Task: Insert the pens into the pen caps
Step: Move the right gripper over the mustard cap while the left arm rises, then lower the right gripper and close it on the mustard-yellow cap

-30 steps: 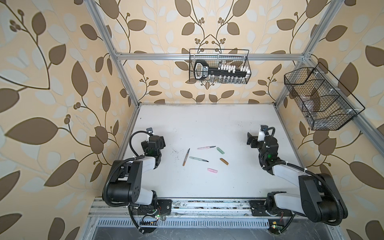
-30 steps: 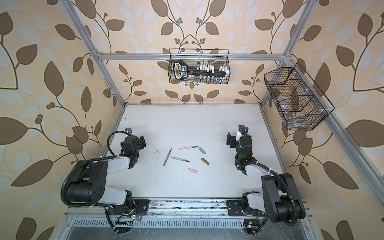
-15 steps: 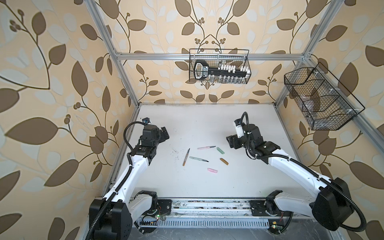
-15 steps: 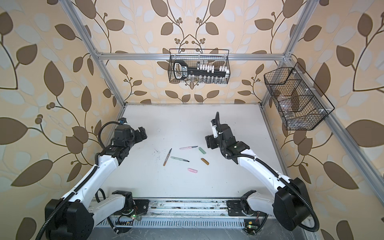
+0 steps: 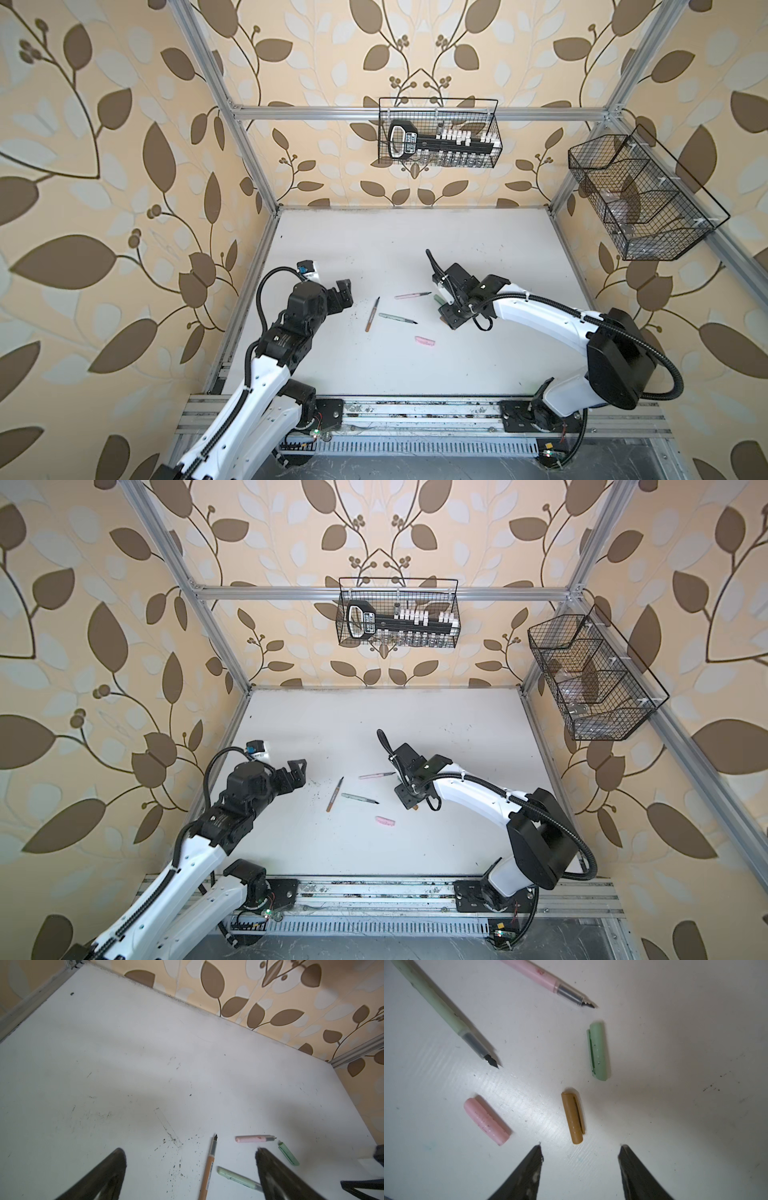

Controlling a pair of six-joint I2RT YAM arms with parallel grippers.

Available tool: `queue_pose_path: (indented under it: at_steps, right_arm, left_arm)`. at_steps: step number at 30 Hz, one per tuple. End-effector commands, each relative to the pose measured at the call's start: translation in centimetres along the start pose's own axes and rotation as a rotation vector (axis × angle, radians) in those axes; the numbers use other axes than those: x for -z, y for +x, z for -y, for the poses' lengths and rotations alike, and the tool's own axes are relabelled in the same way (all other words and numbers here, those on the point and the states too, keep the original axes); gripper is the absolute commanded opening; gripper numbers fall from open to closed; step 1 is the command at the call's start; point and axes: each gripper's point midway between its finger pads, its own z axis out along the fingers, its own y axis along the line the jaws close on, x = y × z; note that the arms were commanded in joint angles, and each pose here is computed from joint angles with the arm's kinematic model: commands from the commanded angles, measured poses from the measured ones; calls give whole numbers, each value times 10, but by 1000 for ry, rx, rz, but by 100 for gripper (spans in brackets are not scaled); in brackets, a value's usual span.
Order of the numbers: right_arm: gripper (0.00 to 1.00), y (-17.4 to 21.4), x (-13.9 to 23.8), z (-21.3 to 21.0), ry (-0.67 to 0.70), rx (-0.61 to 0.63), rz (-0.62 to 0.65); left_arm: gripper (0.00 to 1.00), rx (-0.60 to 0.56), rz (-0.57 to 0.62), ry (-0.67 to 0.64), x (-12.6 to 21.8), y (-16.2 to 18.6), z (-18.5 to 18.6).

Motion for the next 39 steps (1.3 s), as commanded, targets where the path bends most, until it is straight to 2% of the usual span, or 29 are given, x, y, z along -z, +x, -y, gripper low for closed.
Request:
queue_pose_path:
  at_steps: [1,6,10,13,19,22,26,31,39]
  right_arm:
    - [54,-3,-2,-7,-15,53,-37]
    - [48,-9,-12,-16,-11,114,-61]
    - [43,-5,-21,-16,20,156,-107]
    - [42,-2,-25,-16,23,164,-124]
    - [41,4,-30,-18,27,182,-141]
    - [40,6,-35,-18,33,191,-154]
    - [40,6,-42,-16,66,211,-169]
    - [37,7,-46,-15,101,231,-184]
    - [34,6,-50,-11,133,242,-185]
  left_arm:
    - [99,-15,95,71,16,-21,13]
    - [99,11,-6,-30,14,-17,3]
    - [99,-6,-136,-28,-3,-4,11]
    - [99,7,-165,-27,-11,1,13]
    - [99,32,-67,59,0,-10,22]
    - [99,49,-13,52,9,-15,17]
    - [99,3,-35,93,12,-8,22]
    - [99,20,5,75,14,-11,17]
    - [99,13,-43,62,8,-4,16]
